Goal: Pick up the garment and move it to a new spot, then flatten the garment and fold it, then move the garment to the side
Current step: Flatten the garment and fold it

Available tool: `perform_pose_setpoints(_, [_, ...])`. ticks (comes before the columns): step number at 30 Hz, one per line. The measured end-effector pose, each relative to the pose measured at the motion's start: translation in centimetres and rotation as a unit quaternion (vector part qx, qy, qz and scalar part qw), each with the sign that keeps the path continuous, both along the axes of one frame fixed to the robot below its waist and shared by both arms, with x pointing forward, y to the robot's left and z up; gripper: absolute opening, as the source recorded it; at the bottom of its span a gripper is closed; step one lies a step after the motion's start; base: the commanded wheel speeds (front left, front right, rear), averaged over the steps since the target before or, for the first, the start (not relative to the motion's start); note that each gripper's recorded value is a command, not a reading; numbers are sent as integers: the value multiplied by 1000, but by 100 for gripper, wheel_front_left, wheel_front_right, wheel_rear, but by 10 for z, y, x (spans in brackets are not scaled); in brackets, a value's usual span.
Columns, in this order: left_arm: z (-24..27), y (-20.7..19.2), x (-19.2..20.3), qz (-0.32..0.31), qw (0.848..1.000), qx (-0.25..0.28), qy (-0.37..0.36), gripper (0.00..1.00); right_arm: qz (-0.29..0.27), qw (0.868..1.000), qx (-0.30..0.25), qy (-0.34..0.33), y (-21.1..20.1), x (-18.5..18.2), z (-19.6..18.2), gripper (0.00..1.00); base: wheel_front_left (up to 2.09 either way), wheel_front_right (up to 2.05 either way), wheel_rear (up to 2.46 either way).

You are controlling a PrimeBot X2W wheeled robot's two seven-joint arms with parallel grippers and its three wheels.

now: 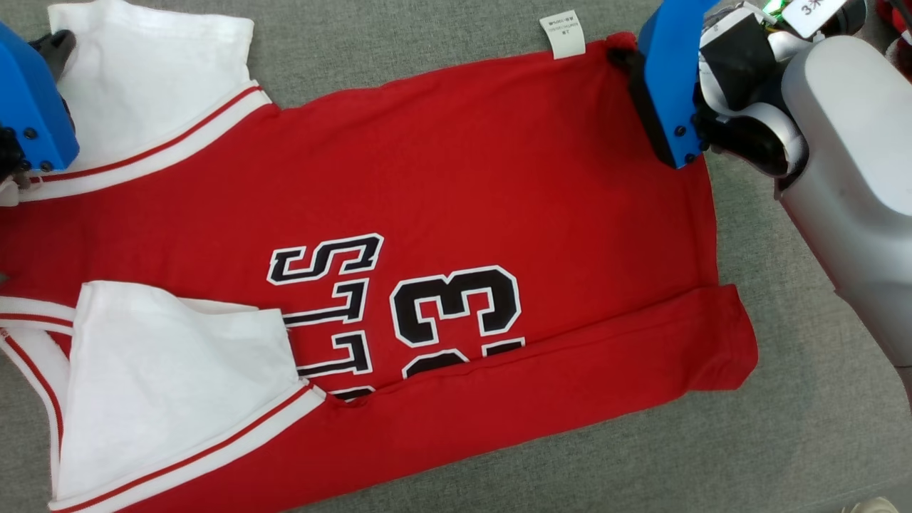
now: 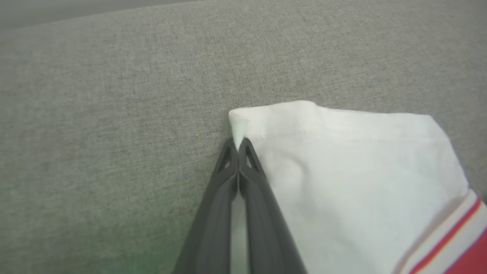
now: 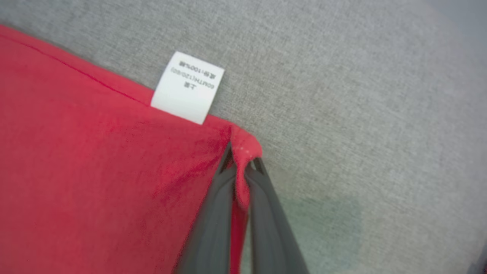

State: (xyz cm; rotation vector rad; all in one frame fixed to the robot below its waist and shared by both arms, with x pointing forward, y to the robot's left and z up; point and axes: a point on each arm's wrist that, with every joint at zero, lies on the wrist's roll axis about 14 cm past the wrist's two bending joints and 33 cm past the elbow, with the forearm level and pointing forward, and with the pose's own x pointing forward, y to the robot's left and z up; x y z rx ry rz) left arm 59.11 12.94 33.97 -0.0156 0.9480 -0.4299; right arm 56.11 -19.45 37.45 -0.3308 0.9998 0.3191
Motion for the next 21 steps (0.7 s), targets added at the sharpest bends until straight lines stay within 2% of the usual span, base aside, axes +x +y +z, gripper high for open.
perform_pose_setpoints(2, [5,-5,1,3,1000,-16,-18,0,-1,1000,4,-18,-3,3,5,0,0,0,0])
perform_pose_setpoints(7, [38,-33,-1,-7,990,-110,-92,0,-2,997,28,-76,-5,6,23,0,0,0,0])
perform_pose_setpoints(14, [77,-34,-24,10,969,-173,-175,0,4,990,62,-127,0,-11,39,0,0,0,0])
perform_pose_setpoints(21, [107,-24,-65,34,953,-208,-215,0,26,983,74,-168,11,-28,56,0,0,0,0])
